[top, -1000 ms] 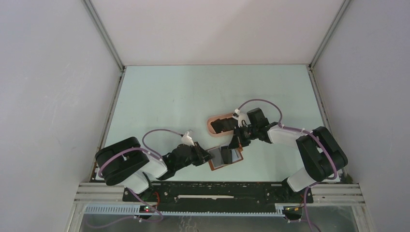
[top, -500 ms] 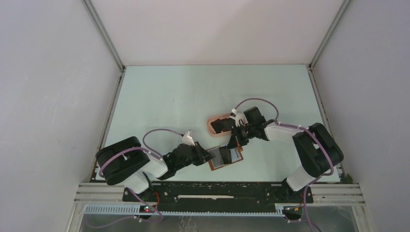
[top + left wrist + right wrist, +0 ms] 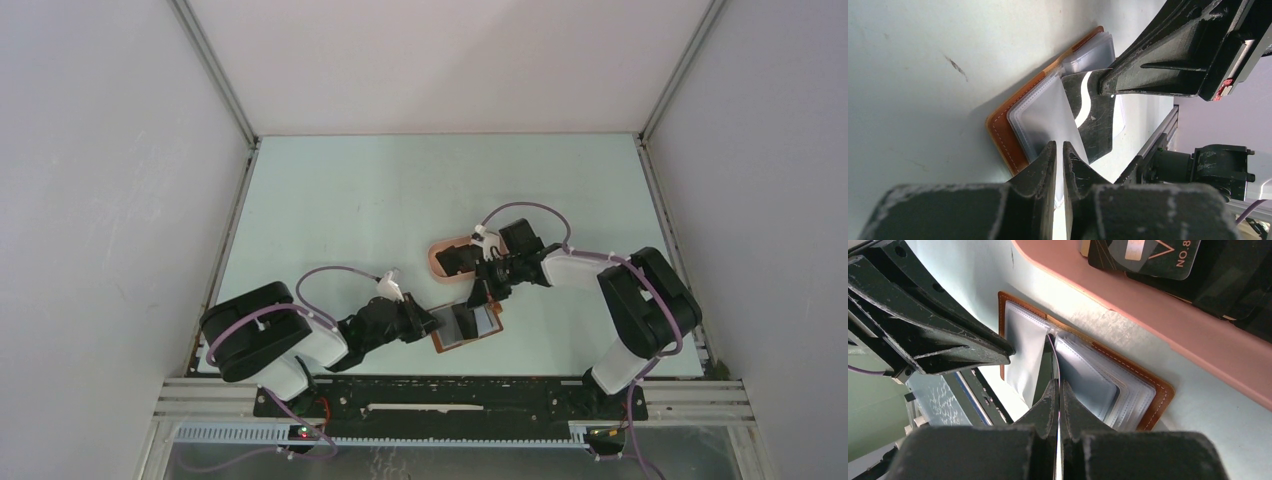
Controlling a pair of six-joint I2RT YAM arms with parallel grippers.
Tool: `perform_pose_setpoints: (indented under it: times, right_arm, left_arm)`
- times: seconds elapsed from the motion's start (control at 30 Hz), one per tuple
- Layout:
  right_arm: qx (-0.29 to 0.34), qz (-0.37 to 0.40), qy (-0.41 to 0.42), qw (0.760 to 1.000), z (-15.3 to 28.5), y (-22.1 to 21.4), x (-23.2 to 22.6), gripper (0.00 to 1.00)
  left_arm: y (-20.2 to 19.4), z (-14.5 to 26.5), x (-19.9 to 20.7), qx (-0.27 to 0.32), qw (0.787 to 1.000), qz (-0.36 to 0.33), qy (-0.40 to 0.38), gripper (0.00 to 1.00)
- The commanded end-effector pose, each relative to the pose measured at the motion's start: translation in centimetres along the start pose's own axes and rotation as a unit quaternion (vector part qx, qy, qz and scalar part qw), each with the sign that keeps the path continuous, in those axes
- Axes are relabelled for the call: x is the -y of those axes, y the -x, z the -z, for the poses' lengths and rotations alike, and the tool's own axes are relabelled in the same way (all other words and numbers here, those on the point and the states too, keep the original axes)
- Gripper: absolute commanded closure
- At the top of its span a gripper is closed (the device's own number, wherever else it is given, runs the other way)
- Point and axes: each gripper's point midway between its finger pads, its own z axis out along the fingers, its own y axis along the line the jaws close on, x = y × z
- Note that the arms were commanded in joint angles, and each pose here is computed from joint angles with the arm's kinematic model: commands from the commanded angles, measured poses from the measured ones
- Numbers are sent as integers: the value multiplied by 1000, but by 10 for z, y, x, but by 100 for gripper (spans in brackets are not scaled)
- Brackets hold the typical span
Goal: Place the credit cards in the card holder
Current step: Insert the credit card into the card holder.
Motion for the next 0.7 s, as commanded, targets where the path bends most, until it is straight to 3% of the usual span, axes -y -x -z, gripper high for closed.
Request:
perform_pose_setpoints:
  times: [0.0, 0.67]
  right_arm:
    - [-9, 4, -29, 1000, -6, 0, 8, 100]
    - [-18, 33, -64, 997, -5, -7, 7, 100]
  left_arm:
    - [-3, -5, -5, -8, 1000, -15, 16, 86]
    - [-4, -4, -8, -7, 1000, -17, 16, 86]
